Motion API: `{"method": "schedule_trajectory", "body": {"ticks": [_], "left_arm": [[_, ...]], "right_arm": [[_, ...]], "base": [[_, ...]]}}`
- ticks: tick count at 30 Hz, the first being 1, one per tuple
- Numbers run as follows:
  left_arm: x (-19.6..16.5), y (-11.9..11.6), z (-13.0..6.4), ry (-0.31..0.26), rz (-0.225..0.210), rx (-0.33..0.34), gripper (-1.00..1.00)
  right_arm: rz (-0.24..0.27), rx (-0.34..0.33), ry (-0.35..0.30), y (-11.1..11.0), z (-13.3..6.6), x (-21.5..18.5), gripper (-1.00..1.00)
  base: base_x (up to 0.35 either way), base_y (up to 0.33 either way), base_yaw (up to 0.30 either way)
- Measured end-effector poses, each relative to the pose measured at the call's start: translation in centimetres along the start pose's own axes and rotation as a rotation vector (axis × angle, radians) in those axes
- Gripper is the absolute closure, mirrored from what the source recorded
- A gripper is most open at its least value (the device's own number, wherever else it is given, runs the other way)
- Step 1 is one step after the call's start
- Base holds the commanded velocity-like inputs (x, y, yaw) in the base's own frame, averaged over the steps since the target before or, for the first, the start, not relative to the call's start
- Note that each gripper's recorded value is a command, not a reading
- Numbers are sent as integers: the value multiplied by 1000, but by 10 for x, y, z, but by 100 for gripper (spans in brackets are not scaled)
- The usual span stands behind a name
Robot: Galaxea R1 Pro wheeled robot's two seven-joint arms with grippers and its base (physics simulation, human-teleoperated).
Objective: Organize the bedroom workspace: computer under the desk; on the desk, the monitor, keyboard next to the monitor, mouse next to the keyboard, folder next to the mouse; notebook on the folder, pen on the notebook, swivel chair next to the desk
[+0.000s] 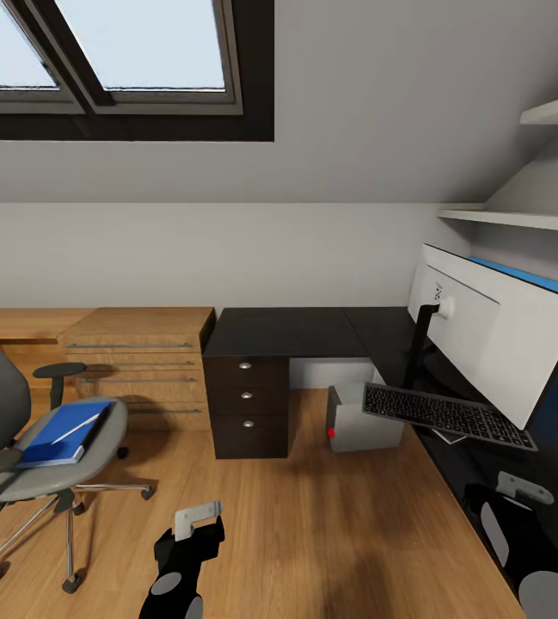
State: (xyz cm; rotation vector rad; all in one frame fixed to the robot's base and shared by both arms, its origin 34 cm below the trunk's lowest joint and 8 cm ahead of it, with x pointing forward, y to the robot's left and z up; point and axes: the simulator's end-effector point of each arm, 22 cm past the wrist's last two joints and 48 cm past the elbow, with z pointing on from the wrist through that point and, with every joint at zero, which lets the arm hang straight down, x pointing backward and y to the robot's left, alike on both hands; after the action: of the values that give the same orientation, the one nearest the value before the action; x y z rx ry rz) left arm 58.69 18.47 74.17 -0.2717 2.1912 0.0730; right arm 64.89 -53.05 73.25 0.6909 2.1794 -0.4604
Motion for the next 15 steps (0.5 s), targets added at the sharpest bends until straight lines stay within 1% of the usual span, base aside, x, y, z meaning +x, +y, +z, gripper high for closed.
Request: {"method": "schedule_trajectory", "body": {"ticks": [15], "left_arm": [[0, 0, 0, 0, 0, 0, -100]], "right_arm": [[5, -5, 1, 2, 0, -1, 100]], "base": [[0, 0, 0]]}}
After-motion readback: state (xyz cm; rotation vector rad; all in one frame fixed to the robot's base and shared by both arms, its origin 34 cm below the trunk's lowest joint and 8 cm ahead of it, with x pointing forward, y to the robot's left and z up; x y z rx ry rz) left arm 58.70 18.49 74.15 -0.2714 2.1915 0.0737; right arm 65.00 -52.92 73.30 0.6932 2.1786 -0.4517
